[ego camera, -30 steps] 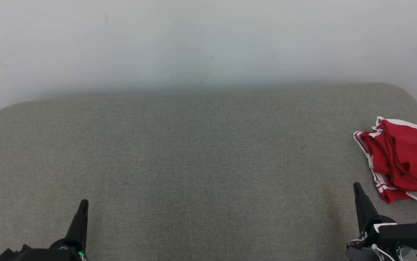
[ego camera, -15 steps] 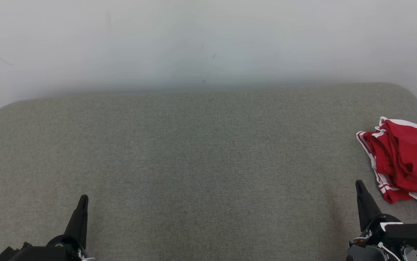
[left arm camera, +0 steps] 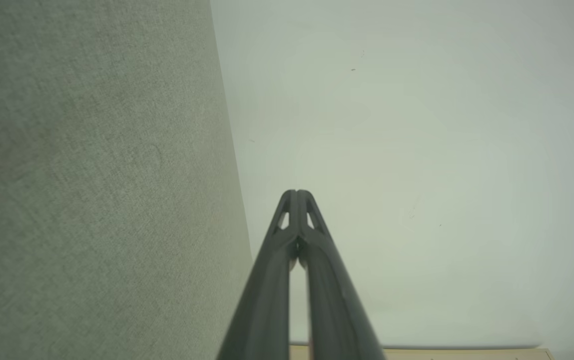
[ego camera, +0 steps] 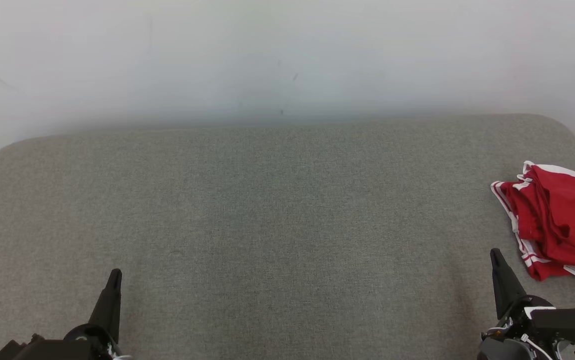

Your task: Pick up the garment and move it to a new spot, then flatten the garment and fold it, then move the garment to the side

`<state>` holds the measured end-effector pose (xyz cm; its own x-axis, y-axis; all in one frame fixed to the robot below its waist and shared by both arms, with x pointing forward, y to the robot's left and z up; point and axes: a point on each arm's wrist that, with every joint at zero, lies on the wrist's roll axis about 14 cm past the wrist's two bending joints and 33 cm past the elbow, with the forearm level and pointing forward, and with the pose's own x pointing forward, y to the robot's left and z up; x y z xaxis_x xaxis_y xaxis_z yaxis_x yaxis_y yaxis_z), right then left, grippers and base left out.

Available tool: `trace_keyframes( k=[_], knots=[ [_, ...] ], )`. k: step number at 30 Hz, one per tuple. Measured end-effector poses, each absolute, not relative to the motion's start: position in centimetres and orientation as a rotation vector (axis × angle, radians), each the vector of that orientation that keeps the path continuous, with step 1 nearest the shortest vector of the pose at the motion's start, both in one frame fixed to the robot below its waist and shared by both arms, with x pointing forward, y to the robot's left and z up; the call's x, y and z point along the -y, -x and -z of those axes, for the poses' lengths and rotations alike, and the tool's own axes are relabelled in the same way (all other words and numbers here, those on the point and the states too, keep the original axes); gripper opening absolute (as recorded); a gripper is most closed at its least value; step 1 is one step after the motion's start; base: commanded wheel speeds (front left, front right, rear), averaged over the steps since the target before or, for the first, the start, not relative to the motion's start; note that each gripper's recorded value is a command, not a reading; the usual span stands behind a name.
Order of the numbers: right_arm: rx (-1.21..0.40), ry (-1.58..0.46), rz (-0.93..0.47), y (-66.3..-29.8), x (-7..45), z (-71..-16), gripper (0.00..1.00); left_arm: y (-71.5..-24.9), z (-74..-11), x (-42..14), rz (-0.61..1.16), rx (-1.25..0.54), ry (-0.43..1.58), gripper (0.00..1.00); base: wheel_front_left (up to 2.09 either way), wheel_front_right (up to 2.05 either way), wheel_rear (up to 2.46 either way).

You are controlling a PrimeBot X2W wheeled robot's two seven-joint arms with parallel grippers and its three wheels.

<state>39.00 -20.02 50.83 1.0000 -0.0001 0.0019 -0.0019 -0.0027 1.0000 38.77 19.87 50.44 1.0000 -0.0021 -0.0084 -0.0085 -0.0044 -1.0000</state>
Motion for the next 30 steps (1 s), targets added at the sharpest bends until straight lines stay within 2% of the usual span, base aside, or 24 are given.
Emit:
trace_keyframes(
  k=[30],
  knots=[
    [0.001, -1.574, -0.001, -38.98, 20.03, -50.81, 0.0, -38.77, -50.45, -19.88, -0.005, -0.008, 1.575, 0.0, 0.0, 0.0, 0.0]
  ],
)
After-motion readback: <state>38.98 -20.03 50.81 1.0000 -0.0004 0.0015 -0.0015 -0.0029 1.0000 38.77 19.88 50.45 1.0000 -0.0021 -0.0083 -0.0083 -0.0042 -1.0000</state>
